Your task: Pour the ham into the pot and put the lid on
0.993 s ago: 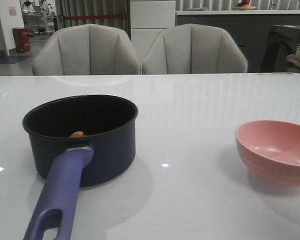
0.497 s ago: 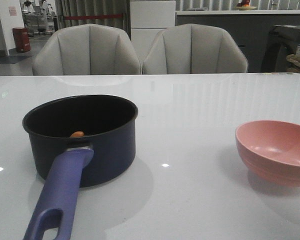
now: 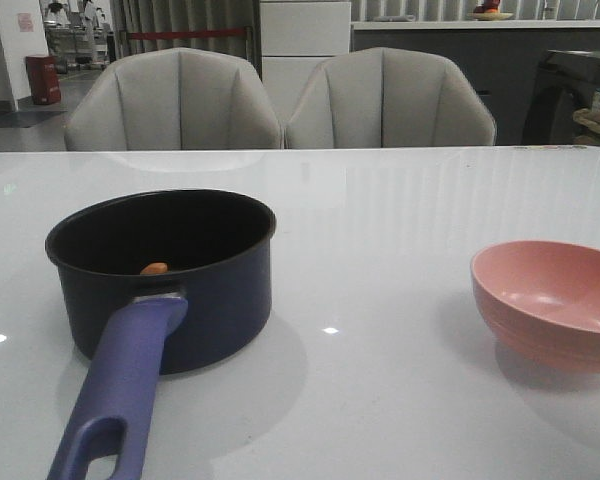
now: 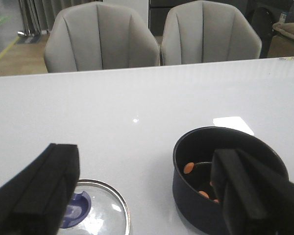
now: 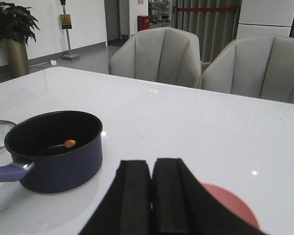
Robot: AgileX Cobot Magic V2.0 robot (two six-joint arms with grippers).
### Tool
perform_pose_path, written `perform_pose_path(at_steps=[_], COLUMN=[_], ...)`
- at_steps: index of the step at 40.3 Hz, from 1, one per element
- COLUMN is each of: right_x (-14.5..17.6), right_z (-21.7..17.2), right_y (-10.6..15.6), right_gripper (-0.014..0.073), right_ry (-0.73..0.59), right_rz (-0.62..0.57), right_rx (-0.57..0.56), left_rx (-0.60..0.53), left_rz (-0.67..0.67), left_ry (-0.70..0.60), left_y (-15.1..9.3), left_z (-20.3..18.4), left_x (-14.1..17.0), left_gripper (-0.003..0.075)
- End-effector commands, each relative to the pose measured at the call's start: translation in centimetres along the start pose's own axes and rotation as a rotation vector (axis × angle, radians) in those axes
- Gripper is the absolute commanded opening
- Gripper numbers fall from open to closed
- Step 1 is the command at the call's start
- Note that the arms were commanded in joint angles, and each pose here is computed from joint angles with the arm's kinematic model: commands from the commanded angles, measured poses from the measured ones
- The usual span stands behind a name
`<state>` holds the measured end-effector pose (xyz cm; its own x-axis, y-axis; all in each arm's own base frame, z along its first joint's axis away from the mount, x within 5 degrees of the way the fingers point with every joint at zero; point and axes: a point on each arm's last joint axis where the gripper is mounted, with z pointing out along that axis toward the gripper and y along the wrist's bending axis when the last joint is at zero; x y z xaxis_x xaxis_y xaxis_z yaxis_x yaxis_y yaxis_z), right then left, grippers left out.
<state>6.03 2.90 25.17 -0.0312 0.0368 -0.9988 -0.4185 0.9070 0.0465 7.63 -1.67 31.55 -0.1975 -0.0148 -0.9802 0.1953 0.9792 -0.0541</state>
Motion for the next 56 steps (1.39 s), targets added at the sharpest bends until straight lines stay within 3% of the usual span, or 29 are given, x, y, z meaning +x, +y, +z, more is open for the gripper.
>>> perform_pose_path(at_steps=[1,9,21,28,42,56], right_x=[-1.4,-1.4,-1.4,-1.5,-1.5,-1.5], right_z=[-0.1,-0.1,-0.1,-0.1,-0.1,-0.1], right_y=[-0.2,-0.2,-0.2,-0.2,-0.2,-0.2], right_gripper=[0.0136,0.0136,0.0136,0.0136,0.0136,0.0136], right_ry=[-0.085,-0.085,-0.085,-0.086,-0.086,-0.086], right_rz=[-0.002,-0.002,-0.002,-0.002,-0.002,-0.002], right_rx=[0.02,0.02,0.02,0.02,0.02,0.02], left_rx=[-0.014,-0.08,-0.171,-0.156,-0.159,-0.141], left_rz=[-0.069,-0.096,-0.162,-0.146,-0.094,-0.11], left_ry=[-0.031,0.19,0.507,0.727,1.014,1.143], left_y=[0.1,1.0,3.7,5.2,7.6,9.5], left_z=[1.1,4.1,9.5,13.5,20.1,24.5], left_x=[-3.0,-5.3,-6.3,-5.3,-3.2,-1.2], left_gripper=[0.0601,0.071,0.0711,0.0711,0.0711,0.0711])
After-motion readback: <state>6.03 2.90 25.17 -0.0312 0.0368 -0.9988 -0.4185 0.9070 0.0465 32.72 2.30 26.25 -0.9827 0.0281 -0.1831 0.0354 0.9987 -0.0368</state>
